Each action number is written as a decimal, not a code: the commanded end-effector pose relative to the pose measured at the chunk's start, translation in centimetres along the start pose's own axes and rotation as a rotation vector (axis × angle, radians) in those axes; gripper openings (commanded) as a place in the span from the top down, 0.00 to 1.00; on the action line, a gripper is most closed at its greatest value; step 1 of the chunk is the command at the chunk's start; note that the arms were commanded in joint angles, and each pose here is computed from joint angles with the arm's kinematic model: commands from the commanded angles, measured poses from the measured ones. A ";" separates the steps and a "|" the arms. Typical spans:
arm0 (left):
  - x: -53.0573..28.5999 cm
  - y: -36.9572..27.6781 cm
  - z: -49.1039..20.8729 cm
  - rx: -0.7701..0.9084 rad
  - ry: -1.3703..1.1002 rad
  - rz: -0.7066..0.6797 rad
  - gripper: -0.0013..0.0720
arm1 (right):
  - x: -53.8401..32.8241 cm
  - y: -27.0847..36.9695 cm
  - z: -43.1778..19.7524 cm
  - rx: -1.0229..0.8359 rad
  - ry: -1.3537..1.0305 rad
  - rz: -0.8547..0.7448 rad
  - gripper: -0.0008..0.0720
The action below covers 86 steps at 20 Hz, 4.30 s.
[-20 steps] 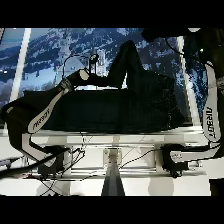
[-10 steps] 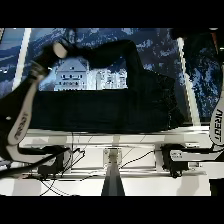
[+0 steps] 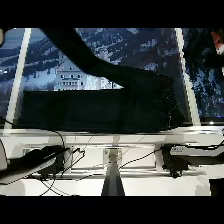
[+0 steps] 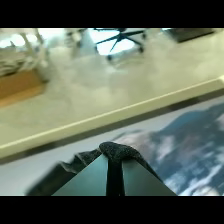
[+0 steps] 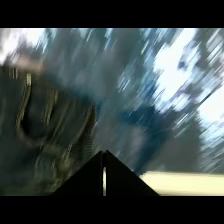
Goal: Fold the clothes and pants, and hang the long-sleeved shirts on hangers.
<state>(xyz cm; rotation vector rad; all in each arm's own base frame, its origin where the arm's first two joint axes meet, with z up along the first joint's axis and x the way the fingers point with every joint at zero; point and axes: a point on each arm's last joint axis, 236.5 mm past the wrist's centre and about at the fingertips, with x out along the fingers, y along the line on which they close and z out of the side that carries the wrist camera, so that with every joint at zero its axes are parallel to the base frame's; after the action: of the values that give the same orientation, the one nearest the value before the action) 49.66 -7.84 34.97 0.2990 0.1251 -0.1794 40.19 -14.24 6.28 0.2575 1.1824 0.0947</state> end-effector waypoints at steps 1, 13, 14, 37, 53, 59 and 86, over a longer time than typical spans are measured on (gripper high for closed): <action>-1.8 3.1 -4.6 0.063 0.204 0.060 0.95 | 3.2 -0.1 -6.8 0.172 0.119 0.216 0.96; -0.4 3.6 -20.9 -0.039 0.736 -0.003 0.94 | 15.4 3.3 -13.1 0.417 0.303 0.415 0.20; -0.1 3.3 -21.2 -0.037 0.743 -0.010 0.94 | 15.8 4.2 -12.6 0.429 0.291 0.457 0.12; 0.9 9.8 -14.2 0.108 0.485 0.271 0.94 | 9.0 1.8 -3.3 0.175 -0.037 0.385 0.96; -8.2 14.2 -8.4 -0.078 0.375 0.438 0.95 | 7.8 0.0 -4.1 0.186 -0.042 0.363 0.96; -13.3 13.4 -9.4 -0.137 0.469 0.445 0.95 | 7.8 0.1 -4.1 0.176 -0.044 0.365 0.96; 2.2 8.6 -40.0 -0.523 0.300 0.306 0.94 | 8.4 -3.7 -0.9 0.192 -0.192 0.212 0.96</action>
<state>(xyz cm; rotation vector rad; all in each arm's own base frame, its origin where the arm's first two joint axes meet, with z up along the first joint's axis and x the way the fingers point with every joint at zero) 48.85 12.48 0.87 -0.1641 0.4212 0.2323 41.72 -15.04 -2.56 0.5638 0.9966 0.1747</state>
